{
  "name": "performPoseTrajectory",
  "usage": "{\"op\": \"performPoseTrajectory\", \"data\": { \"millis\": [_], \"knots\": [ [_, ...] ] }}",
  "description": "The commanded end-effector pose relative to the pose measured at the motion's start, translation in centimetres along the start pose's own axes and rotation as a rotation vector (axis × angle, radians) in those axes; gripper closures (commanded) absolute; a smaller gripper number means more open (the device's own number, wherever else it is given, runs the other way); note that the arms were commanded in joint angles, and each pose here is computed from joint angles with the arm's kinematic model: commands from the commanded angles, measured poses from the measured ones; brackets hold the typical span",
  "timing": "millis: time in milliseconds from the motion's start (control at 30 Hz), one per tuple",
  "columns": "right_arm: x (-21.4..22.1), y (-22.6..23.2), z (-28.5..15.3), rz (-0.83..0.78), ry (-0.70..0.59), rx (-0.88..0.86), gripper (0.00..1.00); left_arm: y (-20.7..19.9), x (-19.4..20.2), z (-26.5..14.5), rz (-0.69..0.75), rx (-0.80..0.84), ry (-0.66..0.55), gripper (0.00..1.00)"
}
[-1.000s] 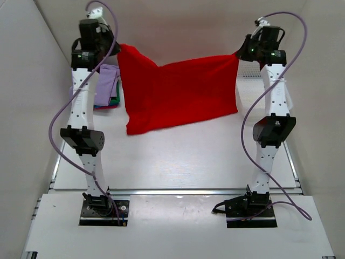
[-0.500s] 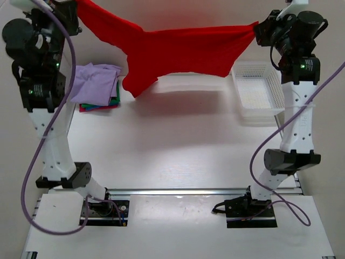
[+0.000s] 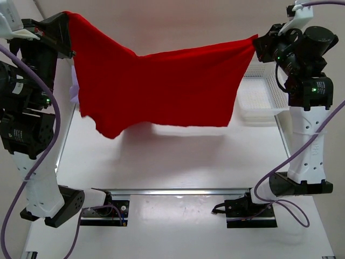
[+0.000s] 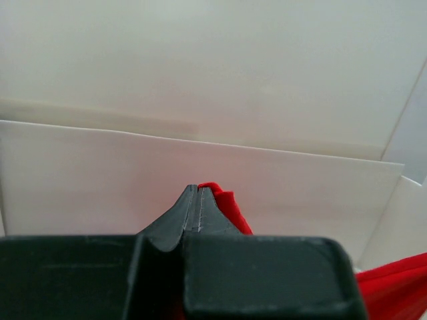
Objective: Fold and stack the t-shirts
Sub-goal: Flatten out the tshirt
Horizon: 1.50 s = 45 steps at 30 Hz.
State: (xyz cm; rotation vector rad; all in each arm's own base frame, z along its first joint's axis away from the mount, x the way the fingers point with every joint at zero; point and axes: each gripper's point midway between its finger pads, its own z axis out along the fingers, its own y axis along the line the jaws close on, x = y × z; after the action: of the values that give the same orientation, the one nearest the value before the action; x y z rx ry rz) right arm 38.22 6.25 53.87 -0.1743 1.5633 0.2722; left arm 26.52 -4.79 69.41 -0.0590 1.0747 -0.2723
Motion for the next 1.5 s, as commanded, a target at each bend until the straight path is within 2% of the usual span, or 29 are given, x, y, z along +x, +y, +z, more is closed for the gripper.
{"op": "performPoseTrajectory", "data": {
  "millis": [0, 133, 333, 400, 467, 500, 600, 733, 867, 900, 967, 1067, 1133, 1167, 1200, 1233, 1267, 1333, 1367, 1433, 1467],
  "knots": [
    [-0.4, -0.5, 1.1, -0.008, -0.012, 0.001, 1.00, 1.0, 4.5, 2.4, 0.049, -0.041, 0.094, 1.00],
    [3.2, -1.4, 4.8, 0.003, 0.080, -0.009, 1.00, 1.9, 11.3, 5.7, 0.088, -0.045, 0.236, 1.00],
    [8.1, -2.6, 11.1, -0.018, 0.168, 0.025, 1.00, 4.4, 19.7, 10.4, 0.111, -0.068, 0.368, 1.00],
    [8.5, -2.9, 12.9, -0.024, 0.165, 0.026, 1.00, 5.3, 22.0, 11.6, 0.125, -0.079, 0.399, 1.00],
    [6.4, -3.1, 14.1, -0.032, 0.103, 0.024, 1.00, 6.2, 23.7, 12.9, 0.132, -0.090, 0.407, 1.00],
    [7.2, -3.3, 15.2, -0.032, 0.112, 0.023, 1.00, 6.6, 23.6, 13.0, 0.133, -0.089, 0.399, 1.00],
    [4.2, -3.7, 15.4, -0.051, 0.011, 0.033, 1.00, 6.6, 22.0, 14.0, 0.099, -0.062, 0.336, 1.00],
    [-2.1, -3.5, 12.7, -0.089, -0.166, 0.025, 1.00, 5.7, 14.6, 13.4, 0.096, -0.028, 0.175, 1.00],
    [-3.7, -4.3, 10.0, -0.104, -0.207, 0.042, 1.00, 3.6, 7.4, 11.0, 0.093, 0.003, 0.034, 1.00],
    [-2.7, -4.5, 10.0, -0.099, -0.181, 0.043, 1.00, 2.9, 5.7, 9.9, 0.096, 0.022, 0.012, 1.00],
    [-0.2, -4.4, 10.4, -0.081, -0.115, 0.038, 1.00, 2.2, 6.5, 8.9, 0.095, 0.026, 0.053, 1.00],
    [5.2, -3.8, 10.6, -0.095, 0.008, 0.031, 1.00, 1.3, 10.3, 6.7, 0.135, 0.035, 0.195, 1.00],
    [9.6, -3.6, 10.4, -0.049, 0.096, 0.035, 1.00, 1.6, 14.8, 4.1, 0.116, 0.033, 0.360, 1.00],
    [13.0, -3.4, 10.1, -0.031, 0.162, 0.024, 1.00, 1.9, 16.0, 3.4, 0.113, 0.030, 0.405, 1.00],
    [16.5, -3.4, 9.5, 0.050, 0.234, 0.026, 1.00, 2.1, 18.8, 1.4, 0.078, 0.018, 0.497, 1.00],
    [17.9, -3.2, 9.2, 0.075, 0.263, 0.008, 0.99, 2.5, 21.7, -0.9, 0.068, 0.005, 0.583, 1.00],
    [20.9, -2.8, 8.4, 0.127, 0.329, -0.001, 1.00, 2.8, 23.2, -2.0, 0.062, -0.006, 0.616, 1.00],
    [26.5, -2.4, 6.1, 0.220, 0.457, 0.021, 1.00, 3.9, 28.2, -6.8, -0.008, -0.049, 0.709, 1.00],
    [27.7, -1.7, 5.5, 0.239, 0.485, 0.011, 1.00, 3.9, 29.2, -7.8, -0.062, -0.052, 0.717, 1.00],
    [32.5, -0.6, 2.7, 0.299, 0.604, 0.036, 1.00, 4.4, 34.0, -13.5, -0.124, -0.078, 0.833, 1.00],
    [33.2, -0.1, 2.0, 0.309, 0.629, 0.035, 1.00, 4.2, 35.2, -15.0, -0.156, -0.088, 0.863, 1.00]
  ]
}}
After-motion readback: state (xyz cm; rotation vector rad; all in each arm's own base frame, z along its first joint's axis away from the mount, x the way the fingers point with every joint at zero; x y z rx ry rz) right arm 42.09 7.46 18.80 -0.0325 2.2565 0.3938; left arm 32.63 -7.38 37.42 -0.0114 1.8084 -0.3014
